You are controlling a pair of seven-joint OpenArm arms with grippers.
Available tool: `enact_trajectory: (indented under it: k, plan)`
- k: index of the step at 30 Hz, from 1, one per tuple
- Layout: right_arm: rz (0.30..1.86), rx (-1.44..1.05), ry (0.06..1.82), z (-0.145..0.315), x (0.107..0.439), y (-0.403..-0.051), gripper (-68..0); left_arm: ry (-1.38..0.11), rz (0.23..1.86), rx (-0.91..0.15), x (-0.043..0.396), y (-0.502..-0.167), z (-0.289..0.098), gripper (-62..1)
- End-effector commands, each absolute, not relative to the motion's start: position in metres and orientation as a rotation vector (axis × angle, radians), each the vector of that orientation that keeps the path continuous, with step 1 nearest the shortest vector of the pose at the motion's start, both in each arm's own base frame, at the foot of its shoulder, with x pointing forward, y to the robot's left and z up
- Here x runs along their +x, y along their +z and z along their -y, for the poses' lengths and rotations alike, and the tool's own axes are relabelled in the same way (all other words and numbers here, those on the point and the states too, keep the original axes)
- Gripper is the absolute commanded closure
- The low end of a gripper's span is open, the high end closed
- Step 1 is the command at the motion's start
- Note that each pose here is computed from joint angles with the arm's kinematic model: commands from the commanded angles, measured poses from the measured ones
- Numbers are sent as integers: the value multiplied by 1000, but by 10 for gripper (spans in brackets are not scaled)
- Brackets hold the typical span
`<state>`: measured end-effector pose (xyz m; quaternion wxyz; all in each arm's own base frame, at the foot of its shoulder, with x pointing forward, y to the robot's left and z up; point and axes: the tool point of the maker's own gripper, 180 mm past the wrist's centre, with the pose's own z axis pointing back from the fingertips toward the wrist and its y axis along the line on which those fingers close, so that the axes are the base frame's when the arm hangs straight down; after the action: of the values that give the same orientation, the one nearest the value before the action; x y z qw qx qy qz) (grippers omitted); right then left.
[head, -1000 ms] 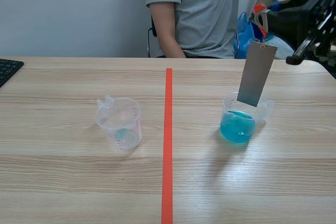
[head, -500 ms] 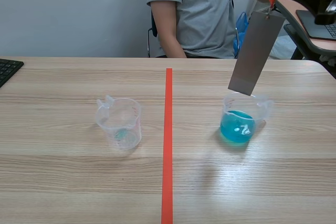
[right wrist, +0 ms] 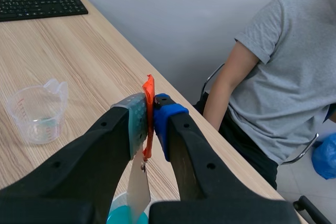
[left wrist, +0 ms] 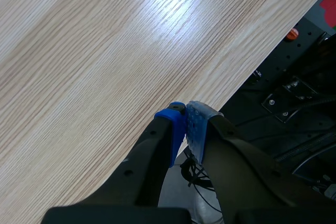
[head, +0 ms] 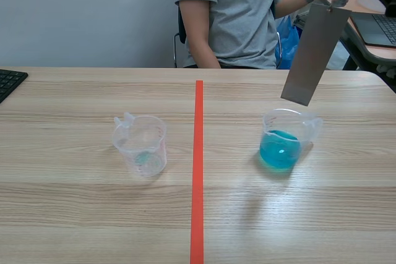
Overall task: Do the redox reaction experiment.
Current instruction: 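Raise the plate and point at it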
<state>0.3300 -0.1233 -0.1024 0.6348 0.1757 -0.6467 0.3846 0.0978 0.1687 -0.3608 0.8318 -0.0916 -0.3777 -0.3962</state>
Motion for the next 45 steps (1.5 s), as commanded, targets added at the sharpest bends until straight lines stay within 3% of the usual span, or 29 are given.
enact_trajectory:
  k: [1,19,28,36,45]
  plan:
    - [1519,398,907,122,328,-86,-11,-837,823,-205,101,-357,-165,-31]
    - [1518,398,907,122,328,-86,-11,-868,857,-219,108,-347,-156,-31]
    - [1515,396,907,122,328,-87,-11,-965,1011,-322,130,-298,-116,-31]
    - [1515,396,907,122,328,-87,-11,-939,1233,-398,167,-245,-89,-31]
    - [1516,398,905,122,328,-87,-11,-960,1357,-465,189,-220,-64,-31]
